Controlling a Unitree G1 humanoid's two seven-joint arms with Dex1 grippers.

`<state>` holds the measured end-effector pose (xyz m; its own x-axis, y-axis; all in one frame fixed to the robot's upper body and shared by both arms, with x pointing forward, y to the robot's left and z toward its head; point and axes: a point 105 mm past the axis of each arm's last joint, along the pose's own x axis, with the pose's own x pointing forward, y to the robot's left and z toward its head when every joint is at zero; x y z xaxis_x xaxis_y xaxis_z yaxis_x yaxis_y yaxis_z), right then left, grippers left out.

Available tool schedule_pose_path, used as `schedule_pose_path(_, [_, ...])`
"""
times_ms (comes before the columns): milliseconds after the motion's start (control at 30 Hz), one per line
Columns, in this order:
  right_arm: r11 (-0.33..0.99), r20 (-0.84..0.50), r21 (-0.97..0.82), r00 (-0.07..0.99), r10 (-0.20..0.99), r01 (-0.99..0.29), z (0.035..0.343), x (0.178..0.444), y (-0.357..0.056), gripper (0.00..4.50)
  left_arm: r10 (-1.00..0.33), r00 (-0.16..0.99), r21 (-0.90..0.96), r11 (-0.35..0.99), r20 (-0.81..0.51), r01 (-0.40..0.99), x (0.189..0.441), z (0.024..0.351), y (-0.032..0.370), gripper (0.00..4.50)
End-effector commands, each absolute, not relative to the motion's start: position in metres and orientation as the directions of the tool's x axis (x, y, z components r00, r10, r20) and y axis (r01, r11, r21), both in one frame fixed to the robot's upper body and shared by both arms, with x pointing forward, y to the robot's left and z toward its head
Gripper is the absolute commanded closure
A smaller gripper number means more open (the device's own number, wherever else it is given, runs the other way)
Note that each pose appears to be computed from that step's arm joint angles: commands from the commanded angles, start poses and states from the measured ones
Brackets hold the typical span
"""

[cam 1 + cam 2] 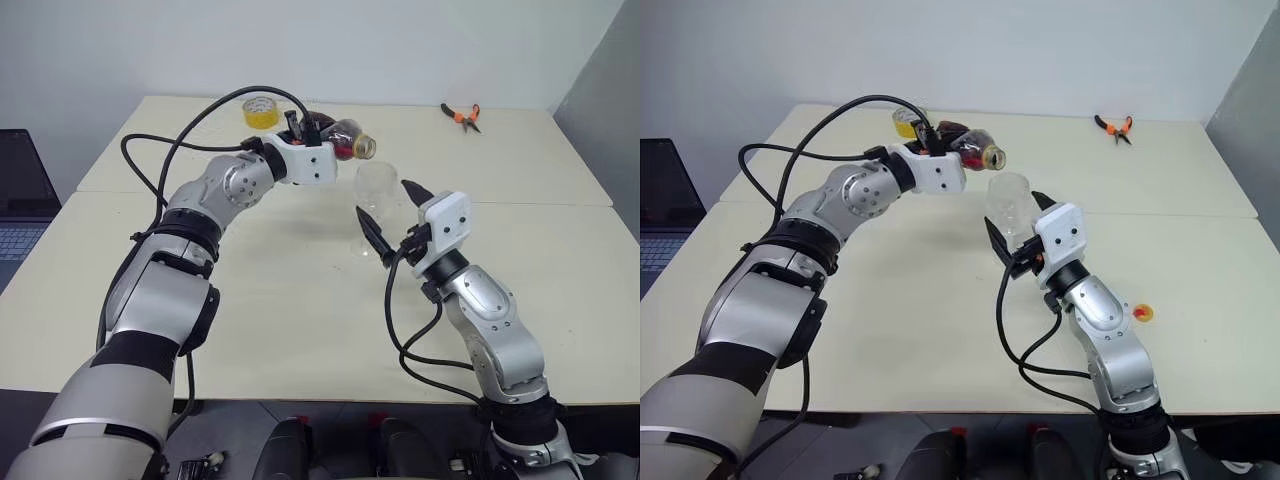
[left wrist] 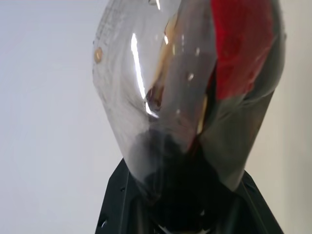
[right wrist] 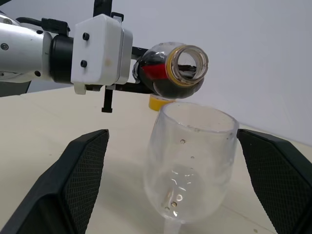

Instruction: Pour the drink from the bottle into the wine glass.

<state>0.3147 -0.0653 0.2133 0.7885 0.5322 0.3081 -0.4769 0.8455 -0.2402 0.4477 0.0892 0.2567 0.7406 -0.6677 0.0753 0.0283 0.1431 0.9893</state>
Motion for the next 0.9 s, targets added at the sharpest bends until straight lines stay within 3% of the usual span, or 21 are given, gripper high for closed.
schedule_pose_path(33, [0.857,0.365,-0.242,0.776,0.515,-0.455,0.2244,0.3116,-0.0683,0.0,-0.682,0.712,0.983,0.17,0.168,-0.07,0.4433,0.2918,0.0851,3.71])
schedule_pose_path(900, [0.858,0.341,-0.25,0.788,0.512,-0.449,0.2158,0.3094,-0.0679,0.0,-0.687,0.707,0.984,0.074,0.17,-0.164,0.4437,0.2956,0.0795,3.73])
